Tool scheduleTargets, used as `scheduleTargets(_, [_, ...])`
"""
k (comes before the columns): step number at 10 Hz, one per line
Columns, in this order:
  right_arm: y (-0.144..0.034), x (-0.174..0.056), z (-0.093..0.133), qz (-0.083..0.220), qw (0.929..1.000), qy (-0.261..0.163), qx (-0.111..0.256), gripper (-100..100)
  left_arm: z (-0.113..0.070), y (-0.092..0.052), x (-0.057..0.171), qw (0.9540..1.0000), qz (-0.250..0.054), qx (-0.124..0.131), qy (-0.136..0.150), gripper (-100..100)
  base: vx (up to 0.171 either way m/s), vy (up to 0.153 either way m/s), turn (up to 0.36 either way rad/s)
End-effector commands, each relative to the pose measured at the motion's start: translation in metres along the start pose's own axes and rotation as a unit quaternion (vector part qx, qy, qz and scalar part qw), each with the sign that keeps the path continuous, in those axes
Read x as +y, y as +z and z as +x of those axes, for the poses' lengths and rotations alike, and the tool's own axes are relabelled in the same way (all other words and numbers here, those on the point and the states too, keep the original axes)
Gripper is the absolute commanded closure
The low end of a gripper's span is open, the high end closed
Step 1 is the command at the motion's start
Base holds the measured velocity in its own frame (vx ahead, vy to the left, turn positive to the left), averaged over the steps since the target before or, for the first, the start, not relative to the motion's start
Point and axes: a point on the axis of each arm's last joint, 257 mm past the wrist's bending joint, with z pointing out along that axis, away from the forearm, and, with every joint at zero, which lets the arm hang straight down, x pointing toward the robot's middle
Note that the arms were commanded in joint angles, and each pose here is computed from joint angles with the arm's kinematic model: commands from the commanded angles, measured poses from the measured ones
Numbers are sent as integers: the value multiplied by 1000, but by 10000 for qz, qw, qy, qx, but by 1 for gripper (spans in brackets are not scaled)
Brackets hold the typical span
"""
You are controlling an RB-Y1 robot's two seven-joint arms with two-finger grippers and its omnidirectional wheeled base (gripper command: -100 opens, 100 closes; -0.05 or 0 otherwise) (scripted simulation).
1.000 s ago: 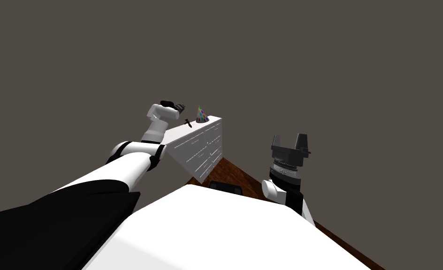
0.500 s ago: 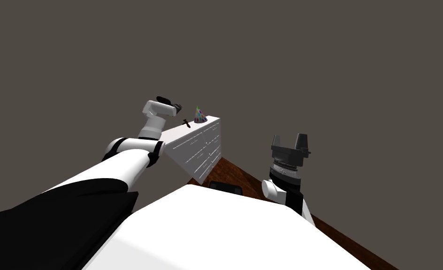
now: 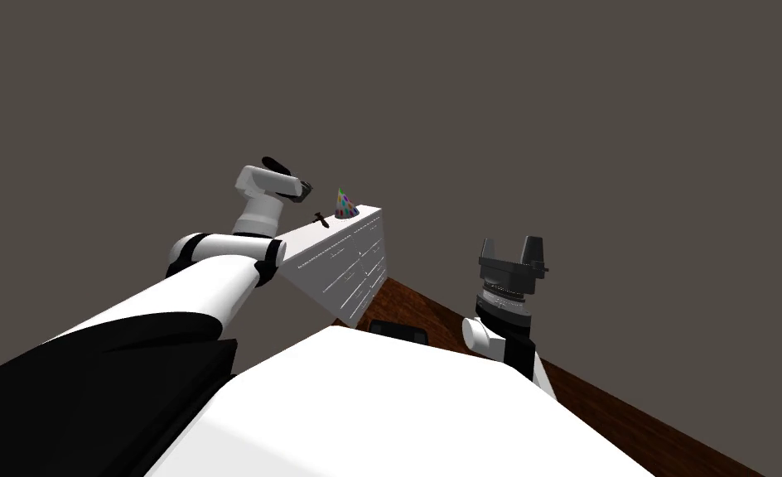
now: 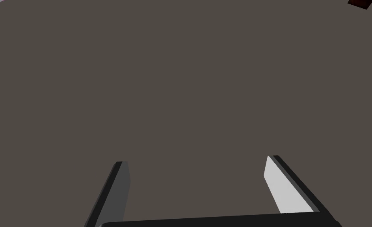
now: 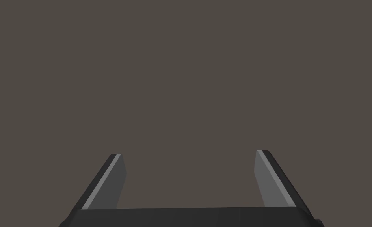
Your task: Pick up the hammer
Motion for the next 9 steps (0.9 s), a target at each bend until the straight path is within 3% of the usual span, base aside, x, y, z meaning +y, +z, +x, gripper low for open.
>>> scheduleTargets(1, [0, 0, 0, 0, 10000, 0, 0, 0, 2, 3, 14, 9995, -261, 130, -75, -100, -21, 25, -3])
scheduleTargets(2, [0, 0, 0, 0, 10000, 0, 0, 0, 3, 4, 17, 9994, -290, 143, -82, -100, -5, 6, 21])
scheduleTargets(3, [0, 0, 0, 0, 10000, 0, 0, 0, -13, -2, 25, 9984, -505, 184, -188, -100, -21, 35, -249])
scheduleTargets(6, [0, 0, 0, 0, 10000, 0, 0, 0, -5, 1, 41, 9962, -760, 343, -268, -100, -18, 35, -53])
scheduleTargets(7, [0, 0, 0, 0, 10000, 0, 0, 0, -17, -7, 48, 9937, -974, 418, -369, -100, -16, 48, -244])
scheduleTargets(9, [0, 0, 0, 0, 10000, 0, 0, 0, -9, -6, 64, 9899, -1207, 578, -467, -100, -26, 43, -89])
